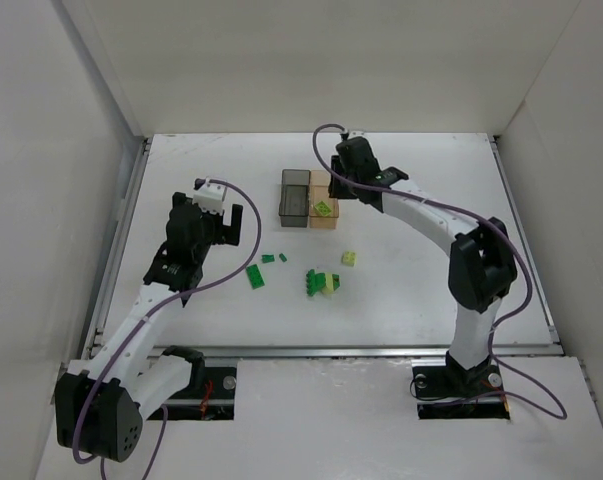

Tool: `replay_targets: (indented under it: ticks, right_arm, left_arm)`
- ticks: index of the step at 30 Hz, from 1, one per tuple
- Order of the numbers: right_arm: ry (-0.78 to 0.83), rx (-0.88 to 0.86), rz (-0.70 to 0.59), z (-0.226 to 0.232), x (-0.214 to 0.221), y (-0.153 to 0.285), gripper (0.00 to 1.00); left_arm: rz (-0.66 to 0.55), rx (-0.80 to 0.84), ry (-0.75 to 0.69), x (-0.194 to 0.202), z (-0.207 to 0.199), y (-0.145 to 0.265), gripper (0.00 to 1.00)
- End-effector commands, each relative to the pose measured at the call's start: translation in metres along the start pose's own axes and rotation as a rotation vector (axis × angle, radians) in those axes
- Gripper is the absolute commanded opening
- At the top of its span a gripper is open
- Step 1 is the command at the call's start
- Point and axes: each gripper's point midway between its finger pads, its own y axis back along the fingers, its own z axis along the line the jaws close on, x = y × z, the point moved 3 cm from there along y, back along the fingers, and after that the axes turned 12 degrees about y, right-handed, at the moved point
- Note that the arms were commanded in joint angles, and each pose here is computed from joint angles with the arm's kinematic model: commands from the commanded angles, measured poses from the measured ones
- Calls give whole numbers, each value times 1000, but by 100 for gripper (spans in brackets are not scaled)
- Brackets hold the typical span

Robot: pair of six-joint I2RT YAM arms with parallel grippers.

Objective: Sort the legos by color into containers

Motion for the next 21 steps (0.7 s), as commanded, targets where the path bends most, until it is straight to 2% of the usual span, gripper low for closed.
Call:
replay_targets:
  ticks: [1, 2, 4, 5, 8, 9, 12, 14, 17, 18, 21]
  right_arm:
    - [47, -41, -26, 2, -16, -11, 34]
    - [85, -48, 27, 2, -4, -19, 43]
    - [131, -147, 32, 17, -12, -18, 62]
    - [168, -165, 70, 17, -5, -17, 76]
    - [197, -192, 70, 19, -7, -9, 87]
    - [204, -197, 33, 18, -19, 8, 91]
    - [191, -190, 3, 11, -29, 47, 93]
    - [155, -134, 42, 0, -20, 60, 93]
    - [83, -88, 175, -9, 32, 72, 88]
    - [75, -77, 261, -15, 69, 67, 88]
    - [42, -94, 331, -4, 112, 62, 85]
  left_arm:
    - [-56, 7, 7, -10, -2, 2, 100]
    - [-47, 6, -5, -6, -1, 1, 100]
    - [-56, 7, -4, -8, -1, 1, 100]
    - [-56, 7, -4, -8, -1, 1, 100]
    - [-56, 7, -4, -8, -1, 1, 100]
    - [-56, 7, -4, -8, -1, 1, 100]
    - [-66, 8, -2, -11, -1, 3, 100]
    - [-66, 8, -2, -11, -1, 3, 100]
    - [-66, 8, -2, -9, -1, 4, 100]
    - [-66, 8, -2, -9, -1, 4, 100]
    - [-56, 7, -4, -4, 0, 4, 100]
